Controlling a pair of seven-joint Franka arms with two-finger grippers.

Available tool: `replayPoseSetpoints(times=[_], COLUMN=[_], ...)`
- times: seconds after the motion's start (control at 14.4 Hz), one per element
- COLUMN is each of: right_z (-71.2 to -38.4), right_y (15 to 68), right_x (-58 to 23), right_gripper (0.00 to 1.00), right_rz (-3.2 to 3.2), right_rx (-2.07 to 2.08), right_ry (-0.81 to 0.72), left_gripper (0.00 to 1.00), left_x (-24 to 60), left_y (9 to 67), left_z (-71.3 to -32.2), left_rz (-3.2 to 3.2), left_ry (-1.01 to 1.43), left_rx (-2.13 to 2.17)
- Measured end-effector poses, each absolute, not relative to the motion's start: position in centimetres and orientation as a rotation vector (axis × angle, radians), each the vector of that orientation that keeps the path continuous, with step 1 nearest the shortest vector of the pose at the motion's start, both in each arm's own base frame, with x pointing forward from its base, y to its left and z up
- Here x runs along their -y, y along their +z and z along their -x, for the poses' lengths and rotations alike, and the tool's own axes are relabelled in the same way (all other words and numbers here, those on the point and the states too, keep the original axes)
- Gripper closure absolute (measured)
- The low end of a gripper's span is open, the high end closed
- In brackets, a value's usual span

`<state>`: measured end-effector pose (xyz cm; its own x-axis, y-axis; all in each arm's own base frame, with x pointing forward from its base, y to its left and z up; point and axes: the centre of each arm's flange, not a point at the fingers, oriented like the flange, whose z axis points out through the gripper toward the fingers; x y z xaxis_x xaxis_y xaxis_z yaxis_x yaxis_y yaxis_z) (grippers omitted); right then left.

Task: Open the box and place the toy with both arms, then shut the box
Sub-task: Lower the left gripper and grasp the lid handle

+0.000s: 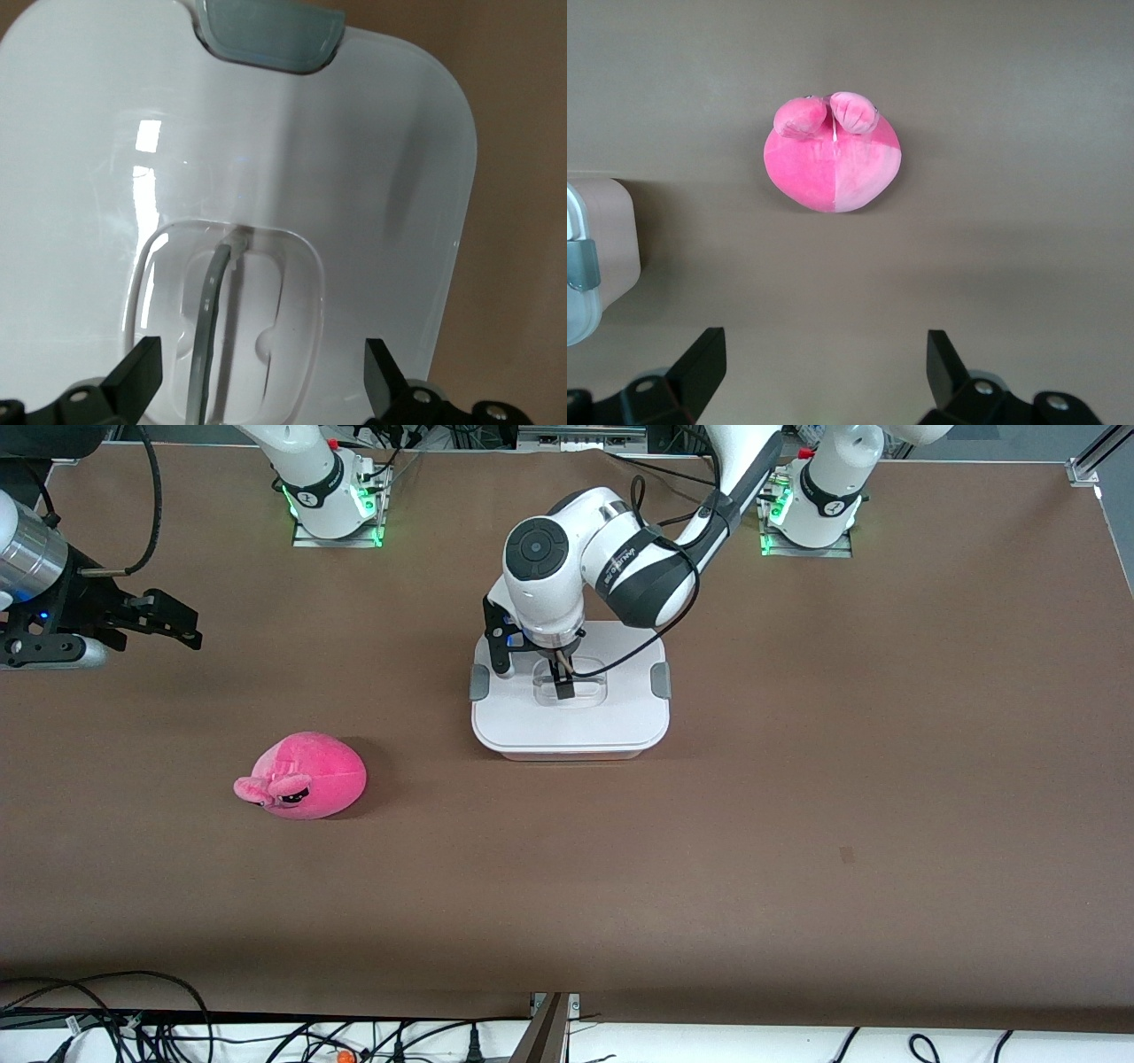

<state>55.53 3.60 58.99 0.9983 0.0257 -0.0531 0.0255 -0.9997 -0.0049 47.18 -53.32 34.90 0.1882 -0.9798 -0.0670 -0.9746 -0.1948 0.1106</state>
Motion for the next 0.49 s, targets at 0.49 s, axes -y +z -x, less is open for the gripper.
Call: replayPoseSetpoints(times=[0.49], right_z=[-55.5], right_y=[59.0], right_x=[-3.6], right_gripper=[0.00], right_rz=[3.136], right_rx=[0.040], right_ry=[0.083], left_gripper=[0.02], left_x=[53.1], left_y=[36.7], left_z=[-45.9], left_rz=[-2.410], left_ry=[-0.228], left_rx=[1.968])
